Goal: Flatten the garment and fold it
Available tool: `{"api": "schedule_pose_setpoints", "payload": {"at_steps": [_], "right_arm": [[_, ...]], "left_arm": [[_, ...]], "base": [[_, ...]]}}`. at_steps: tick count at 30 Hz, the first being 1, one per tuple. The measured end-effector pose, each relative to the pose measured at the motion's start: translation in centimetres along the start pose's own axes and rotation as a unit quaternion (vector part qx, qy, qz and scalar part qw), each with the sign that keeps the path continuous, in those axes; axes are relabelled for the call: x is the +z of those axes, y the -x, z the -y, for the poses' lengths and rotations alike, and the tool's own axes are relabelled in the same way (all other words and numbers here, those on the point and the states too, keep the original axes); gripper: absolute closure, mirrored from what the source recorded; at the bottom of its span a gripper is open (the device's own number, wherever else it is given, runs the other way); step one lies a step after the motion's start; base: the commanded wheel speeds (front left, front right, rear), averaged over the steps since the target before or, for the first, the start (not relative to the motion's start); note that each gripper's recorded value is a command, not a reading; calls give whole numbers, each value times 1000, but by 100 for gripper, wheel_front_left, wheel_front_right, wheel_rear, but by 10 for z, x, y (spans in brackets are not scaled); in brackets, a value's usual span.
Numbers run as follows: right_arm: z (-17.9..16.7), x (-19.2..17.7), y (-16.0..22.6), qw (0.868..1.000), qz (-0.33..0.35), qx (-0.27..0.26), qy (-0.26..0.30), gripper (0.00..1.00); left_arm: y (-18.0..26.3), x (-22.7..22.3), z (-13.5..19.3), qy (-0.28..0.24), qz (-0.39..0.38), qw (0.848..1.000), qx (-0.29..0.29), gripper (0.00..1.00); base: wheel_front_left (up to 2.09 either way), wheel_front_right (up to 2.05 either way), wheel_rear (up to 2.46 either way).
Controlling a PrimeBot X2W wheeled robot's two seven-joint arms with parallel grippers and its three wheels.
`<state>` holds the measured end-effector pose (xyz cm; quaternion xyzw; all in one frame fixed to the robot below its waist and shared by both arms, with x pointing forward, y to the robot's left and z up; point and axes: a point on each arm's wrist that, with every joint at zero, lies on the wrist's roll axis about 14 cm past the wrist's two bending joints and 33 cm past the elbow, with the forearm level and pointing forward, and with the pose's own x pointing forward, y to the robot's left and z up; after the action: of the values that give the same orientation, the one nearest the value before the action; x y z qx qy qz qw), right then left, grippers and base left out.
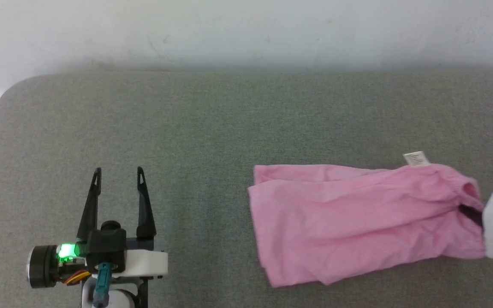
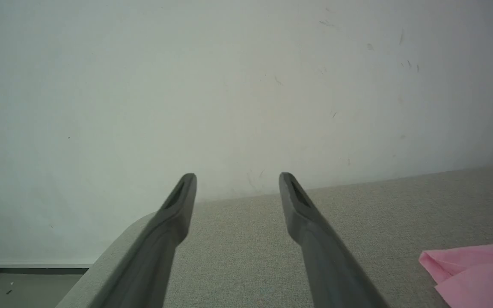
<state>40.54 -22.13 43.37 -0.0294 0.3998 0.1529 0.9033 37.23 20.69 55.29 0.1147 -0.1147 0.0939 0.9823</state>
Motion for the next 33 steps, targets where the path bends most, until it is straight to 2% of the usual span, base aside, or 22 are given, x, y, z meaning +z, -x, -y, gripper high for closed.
{"api": "schedule_pose_setpoints", "payload": {"at_steps": [5, 8, 15, 20, 25, 29, 33], "right_arm": [[38, -4, 21, 999, -16, -47, 0, 100], [33, -2, 28, 999, -15, -41, 17, 100], [-36, 23, 35, 996, 17, 52, 73, 100], [-98, 33, 33, 985, 24, 133, 112, 100], [-142, 45, 20, 972, 32, 184, 144, 100], [-165, 43, -5, 966, 9, 204, 159, 100], [-170, 18, -36, 964, -50, 200, 167, 100]], "left_arm": [[4, -3, 3, 0, -5, 1000, -8, 0], [5, -1, 4, -1, -3, 1000, -11, 0], [6, 0, 3, 1, -2, 1000, -9, 0], [7, -3, 4, 3, -8, 1000, -10, 0], [7, -6, 5, 7, -14, 1000, -8, 0], [3, -9, 5, 10, -18, 1000, -1, 0], [0, -13, 3, 8, -24, 1000, 4, 0]], "base": [[0, 0, 0], [0, 0, 0], [0, 0, 0], [0, 0, 0], [0, 0, 0], [0, 0, 0], [0, 0, 0]]}}
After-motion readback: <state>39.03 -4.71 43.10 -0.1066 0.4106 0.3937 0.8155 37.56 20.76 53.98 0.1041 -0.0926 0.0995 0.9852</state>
